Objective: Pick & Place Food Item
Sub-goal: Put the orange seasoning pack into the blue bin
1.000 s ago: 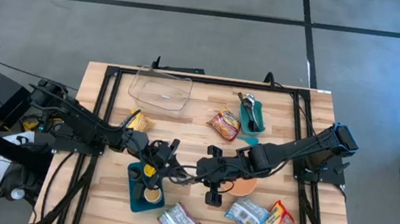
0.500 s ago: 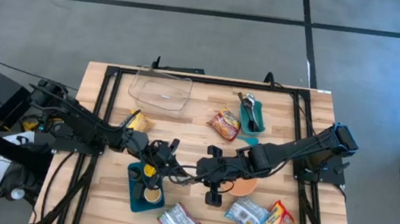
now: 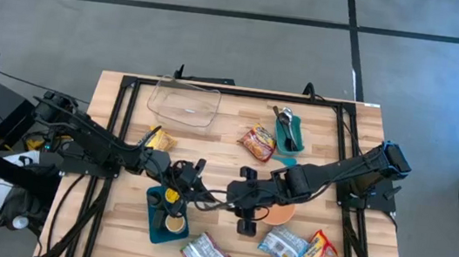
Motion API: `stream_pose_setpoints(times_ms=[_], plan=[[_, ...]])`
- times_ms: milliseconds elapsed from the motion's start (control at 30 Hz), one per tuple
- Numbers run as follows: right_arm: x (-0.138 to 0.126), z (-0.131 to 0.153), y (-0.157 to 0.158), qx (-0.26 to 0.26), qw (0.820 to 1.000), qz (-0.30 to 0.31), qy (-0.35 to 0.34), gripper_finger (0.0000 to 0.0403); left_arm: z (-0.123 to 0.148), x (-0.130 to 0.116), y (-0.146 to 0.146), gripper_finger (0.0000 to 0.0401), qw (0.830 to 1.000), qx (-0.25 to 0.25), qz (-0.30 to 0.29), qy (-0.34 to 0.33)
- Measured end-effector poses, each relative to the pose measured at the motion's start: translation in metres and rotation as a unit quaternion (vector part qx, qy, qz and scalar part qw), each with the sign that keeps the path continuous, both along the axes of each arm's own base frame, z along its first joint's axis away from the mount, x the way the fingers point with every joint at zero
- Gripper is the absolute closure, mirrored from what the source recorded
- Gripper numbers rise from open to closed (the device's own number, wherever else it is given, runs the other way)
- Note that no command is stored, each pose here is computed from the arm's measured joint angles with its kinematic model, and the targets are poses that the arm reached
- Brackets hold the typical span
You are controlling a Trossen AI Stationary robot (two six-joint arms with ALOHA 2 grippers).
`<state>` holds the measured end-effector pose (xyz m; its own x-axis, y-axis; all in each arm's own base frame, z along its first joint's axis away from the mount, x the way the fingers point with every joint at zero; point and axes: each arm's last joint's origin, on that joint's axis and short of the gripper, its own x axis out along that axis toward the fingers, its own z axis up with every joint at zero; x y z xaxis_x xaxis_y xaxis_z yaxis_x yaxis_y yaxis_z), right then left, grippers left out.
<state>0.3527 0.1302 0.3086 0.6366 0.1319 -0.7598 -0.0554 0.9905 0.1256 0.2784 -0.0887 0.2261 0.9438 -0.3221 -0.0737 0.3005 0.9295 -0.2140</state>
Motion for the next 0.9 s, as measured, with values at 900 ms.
stream_pose_setpoints(times_ms=[900], plan=[[-0.050, -0.004, 0.056, -0.128, 0.988, -0.089, 0.004, 0.0301, 0.032, -0.049, -0.031, 0.0401, 0.995, 0.004, 0.096, 0.009]])
